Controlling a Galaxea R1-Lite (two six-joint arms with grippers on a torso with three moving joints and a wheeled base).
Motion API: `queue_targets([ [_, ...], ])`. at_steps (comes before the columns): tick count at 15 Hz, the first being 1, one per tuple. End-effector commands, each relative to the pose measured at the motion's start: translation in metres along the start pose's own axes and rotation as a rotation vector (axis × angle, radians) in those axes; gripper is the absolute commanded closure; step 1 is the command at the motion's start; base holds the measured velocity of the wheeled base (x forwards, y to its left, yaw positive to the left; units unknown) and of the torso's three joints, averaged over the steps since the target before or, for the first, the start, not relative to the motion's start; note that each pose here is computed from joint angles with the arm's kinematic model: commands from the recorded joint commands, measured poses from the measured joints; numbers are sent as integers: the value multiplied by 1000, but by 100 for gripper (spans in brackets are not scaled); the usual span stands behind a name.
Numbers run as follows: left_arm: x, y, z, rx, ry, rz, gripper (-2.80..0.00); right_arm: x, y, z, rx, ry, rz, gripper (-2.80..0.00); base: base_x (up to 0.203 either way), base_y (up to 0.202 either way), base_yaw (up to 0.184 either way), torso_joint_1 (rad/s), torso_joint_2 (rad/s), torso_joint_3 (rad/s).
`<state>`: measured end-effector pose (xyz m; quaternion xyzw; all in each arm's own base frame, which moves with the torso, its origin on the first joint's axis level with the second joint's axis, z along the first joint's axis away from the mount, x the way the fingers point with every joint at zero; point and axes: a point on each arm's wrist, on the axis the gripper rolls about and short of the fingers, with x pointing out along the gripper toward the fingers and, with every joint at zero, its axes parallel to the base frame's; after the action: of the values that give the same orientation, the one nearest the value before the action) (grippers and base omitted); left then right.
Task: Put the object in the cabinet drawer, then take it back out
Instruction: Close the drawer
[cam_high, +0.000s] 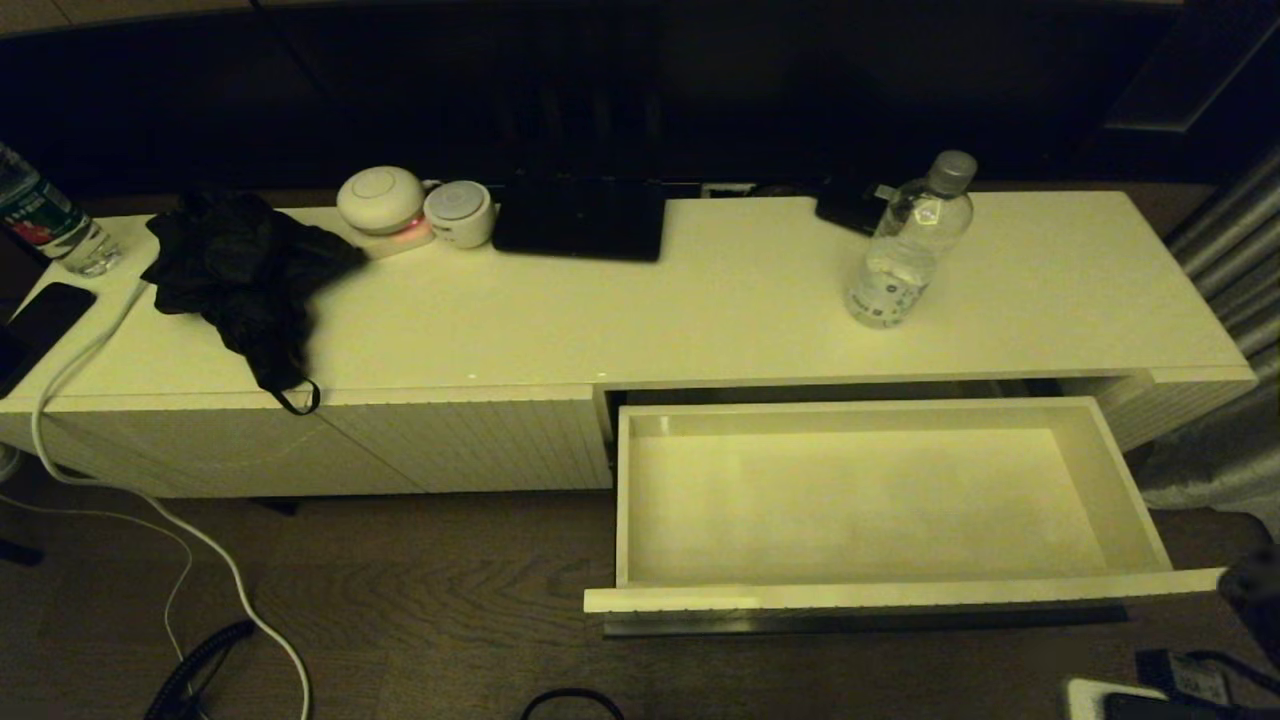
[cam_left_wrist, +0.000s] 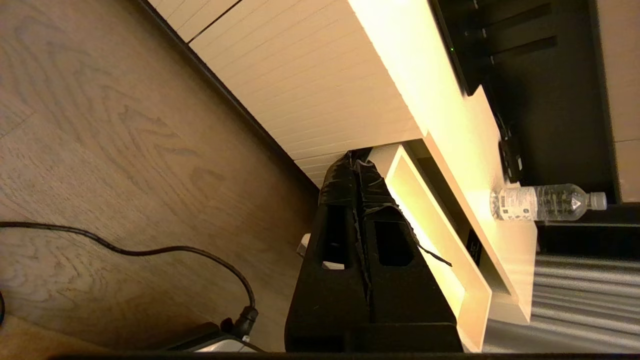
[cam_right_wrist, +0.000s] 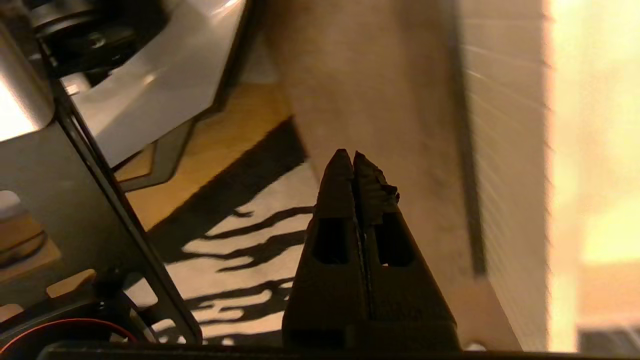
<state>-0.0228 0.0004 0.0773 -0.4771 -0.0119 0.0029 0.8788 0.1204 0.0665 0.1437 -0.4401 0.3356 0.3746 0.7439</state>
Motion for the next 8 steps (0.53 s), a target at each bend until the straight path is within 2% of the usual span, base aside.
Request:
queue_targets([
  [1,0,0,0,-6,-1,-1,0,34,-10,6,1,94,109,0,0,0,0,0,0,0],
  [3,0,0,0,-6,-1,-1,0,55,-18,13,0,98,125,0,0,0,0,0,0,0],
  [8,0,0,0,-6,-1,-1,0,88,-39,31,3,42,76,0,0,0,0,0,0,0],
])
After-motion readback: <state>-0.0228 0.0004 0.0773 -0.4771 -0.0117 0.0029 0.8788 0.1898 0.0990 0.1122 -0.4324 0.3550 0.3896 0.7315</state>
